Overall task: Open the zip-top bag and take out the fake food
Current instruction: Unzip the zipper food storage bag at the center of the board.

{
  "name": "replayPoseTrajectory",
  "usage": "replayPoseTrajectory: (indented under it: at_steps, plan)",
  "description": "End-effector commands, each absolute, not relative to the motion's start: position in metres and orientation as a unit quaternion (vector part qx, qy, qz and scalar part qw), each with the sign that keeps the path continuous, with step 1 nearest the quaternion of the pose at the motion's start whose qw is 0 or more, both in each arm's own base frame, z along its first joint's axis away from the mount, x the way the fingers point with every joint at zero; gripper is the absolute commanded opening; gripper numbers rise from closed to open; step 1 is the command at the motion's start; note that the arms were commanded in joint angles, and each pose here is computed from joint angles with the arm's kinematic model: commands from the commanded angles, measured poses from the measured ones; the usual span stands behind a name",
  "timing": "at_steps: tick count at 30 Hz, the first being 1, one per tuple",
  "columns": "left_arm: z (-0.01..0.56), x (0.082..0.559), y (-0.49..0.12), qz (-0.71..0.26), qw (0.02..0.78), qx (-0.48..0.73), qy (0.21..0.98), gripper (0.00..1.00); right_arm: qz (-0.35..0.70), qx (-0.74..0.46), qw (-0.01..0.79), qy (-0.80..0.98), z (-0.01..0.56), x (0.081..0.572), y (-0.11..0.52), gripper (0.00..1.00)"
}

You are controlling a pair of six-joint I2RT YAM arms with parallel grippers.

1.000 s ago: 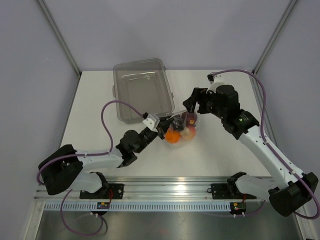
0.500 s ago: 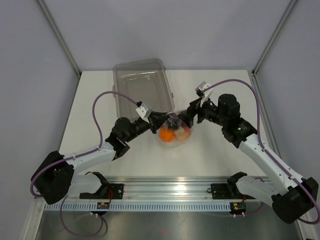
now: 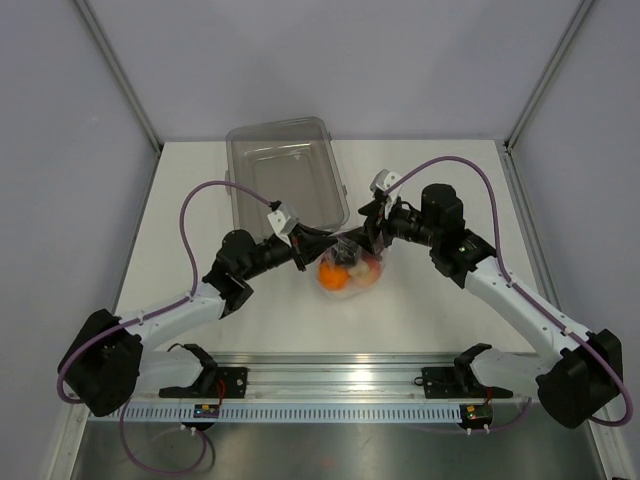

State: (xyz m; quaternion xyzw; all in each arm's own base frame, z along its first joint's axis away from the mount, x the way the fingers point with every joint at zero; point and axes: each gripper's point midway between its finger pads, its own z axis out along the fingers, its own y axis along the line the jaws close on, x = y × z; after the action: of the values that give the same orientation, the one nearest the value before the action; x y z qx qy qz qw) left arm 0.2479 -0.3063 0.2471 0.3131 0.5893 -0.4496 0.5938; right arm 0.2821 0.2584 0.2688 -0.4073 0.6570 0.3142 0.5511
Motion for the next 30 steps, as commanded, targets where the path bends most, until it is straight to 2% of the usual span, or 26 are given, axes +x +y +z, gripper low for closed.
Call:
replayPoseTrajectory:
  at_steps: [1,2,4,10,15,16,17,19,20,23,24,27,30]
  plan:
    - [0.296,0.240,-0.303,-0.462,0.635,0.321,0.529,0.11,0.307,-0.441,0.584,0.609,0.293,0.284,0.270,0.71]
    - [0.295,0.241,-0.303,-0.461,0.634,0.321,0.531,0.11,0.305,-0.442,0.584,0.609,0.293,0.284,0.271,0.70]
    - [0.295,0.241,-0.303,-0.461,0.635,0.320,0.531,0.11,0.306,-0.444,0.580,0.610,0.290,0.285,0.272,0.61]
    - [0.295,0.241,-0.303,-0.460,0.635,0.321,0.531,0.10,0.308,-0.455,0.568,0.612,0.281,0.283,0.281,0.59]
    - [0.295,0.242,-0.302,-0.458,0.637,0.318,0.532,0.10,0.309,-0.472,0.546,0.620,0.270,0.279,0.291,0.52]
    - [0.295,0.242,-0.302,-0.458,0.637,0.318,0.533,0.10,0.309,-0.472,0.543,0.622,0.269,0.279,0.291,0.49]
    - [0.296,0.241,-0.301,-0.458,0.637,0.318,0.531,0.10,0.310,-0.472,0.541,0.623,0.268,0.279,0.292,0.38]
    - [0.296,0.242,-0.301,-0.457,0.638,0.316,0.533,0.11,0.311,-0.470,0.537,0.628,0.269,0.280,0.293,0.24]
    - [0.296,0.242,-0.301,-0.458,0.638,0.315,0.533,0.17,0.314,-0.469,0.534,0.630,0.267,0.280,0.294,0.15]
    - [0.297,0.243,-0.298,-0.455,0.643,0.308,0.533,0.37,0.325,-0.464,0.533,0.628,0.271,0.276,0.295,0.01]
    - [0.295,0.243,-0.298,-0.455,0.644,0.306,0.534,0.46,0.330,-0.458,0.539,0.626,0.275,0.275,0.294,0.00]
    - [0.296,0.243,-0.294,-0.451,0.653,0.298,0.530,0.58,0.339,-0.445,0.555,0.616,0.285,0.271,0.293,0.00]
    - [0.298,0.243,-0.289,-0.448,0.667,0.288,0.521,0.64,0.349,-0.433,0.563,0.611,0.290,0.265,0.291,0.00]
